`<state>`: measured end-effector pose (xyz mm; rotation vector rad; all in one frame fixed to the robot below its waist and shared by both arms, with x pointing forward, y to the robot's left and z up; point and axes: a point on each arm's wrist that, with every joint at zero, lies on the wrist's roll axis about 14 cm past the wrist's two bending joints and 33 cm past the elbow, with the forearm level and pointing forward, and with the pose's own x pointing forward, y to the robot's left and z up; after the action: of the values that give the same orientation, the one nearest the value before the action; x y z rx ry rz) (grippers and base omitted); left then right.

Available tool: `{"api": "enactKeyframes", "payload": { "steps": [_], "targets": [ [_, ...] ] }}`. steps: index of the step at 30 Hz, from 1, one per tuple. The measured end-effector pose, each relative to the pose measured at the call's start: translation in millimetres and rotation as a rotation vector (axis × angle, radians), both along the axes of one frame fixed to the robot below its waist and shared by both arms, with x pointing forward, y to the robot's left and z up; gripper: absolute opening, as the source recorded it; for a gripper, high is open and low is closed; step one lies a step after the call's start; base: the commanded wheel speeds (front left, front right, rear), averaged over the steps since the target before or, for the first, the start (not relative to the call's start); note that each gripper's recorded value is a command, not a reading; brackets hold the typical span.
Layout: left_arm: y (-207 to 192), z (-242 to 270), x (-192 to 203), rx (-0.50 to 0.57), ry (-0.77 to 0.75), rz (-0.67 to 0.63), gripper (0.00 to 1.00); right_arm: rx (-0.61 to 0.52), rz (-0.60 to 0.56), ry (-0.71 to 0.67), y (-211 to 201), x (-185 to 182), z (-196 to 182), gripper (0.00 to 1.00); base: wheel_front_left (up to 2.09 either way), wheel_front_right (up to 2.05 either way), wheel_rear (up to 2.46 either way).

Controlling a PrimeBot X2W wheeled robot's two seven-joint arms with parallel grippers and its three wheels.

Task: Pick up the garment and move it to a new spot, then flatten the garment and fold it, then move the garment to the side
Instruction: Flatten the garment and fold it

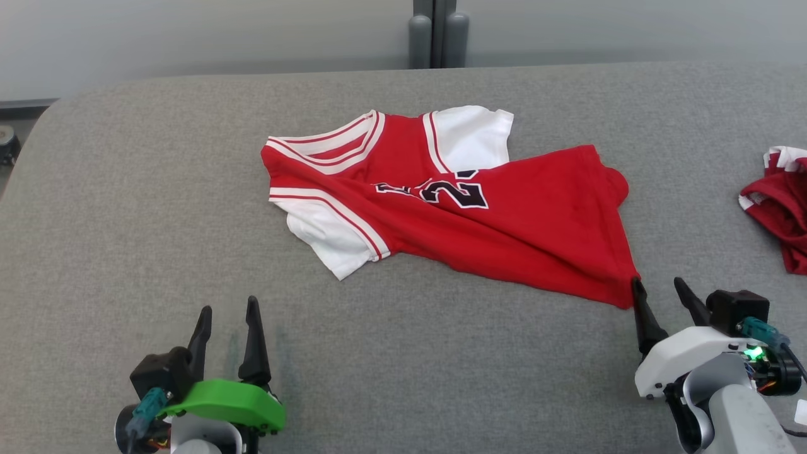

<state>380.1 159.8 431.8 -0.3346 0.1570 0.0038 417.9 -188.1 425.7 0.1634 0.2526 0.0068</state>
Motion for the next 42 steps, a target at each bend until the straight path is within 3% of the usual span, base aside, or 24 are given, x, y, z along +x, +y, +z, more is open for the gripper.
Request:
{"api": "enactKeyframes", "payload": {
  "steps": [12,18,29,32,33,42],
  "targets": [
    [-30,-6,62,0.095,0.041,-0.169,1.0,-0.037,-0.017,-0.186,-11,16,54,1.0,0.0,0.0,0.0],
    [-40,-26,90,0.131,0.123,-0.224,1.0,-0.041,-0.013,-0.192,-11,21,56,1.0,0.0,0.0,0.0],
    [-63,-67,107,0.177,0.27,-0.32,1.0,-0.056,-0.061,-0.152,-31,17,41,1.0,0.0,0.0,0.0],
    [-66,-70,110,0.191,0.277,-0.332,0.13,-0.059,-0.068,-0.15,-33,16,40,1.0,0.0,0.0,0.0],
    [-66,-70,111,0.195,0.273,-0.332,0.0,-0.059,-0.069,-0.151,-34,16,40,1.0,0.0,0.0,0.0],
    [-32,-53,99,0.136,0.191,-0.171,0.0,-0.044,-0.053,-0.192,-25,22,49,1.0,0.0,0.0,0.0]
  ]
}}
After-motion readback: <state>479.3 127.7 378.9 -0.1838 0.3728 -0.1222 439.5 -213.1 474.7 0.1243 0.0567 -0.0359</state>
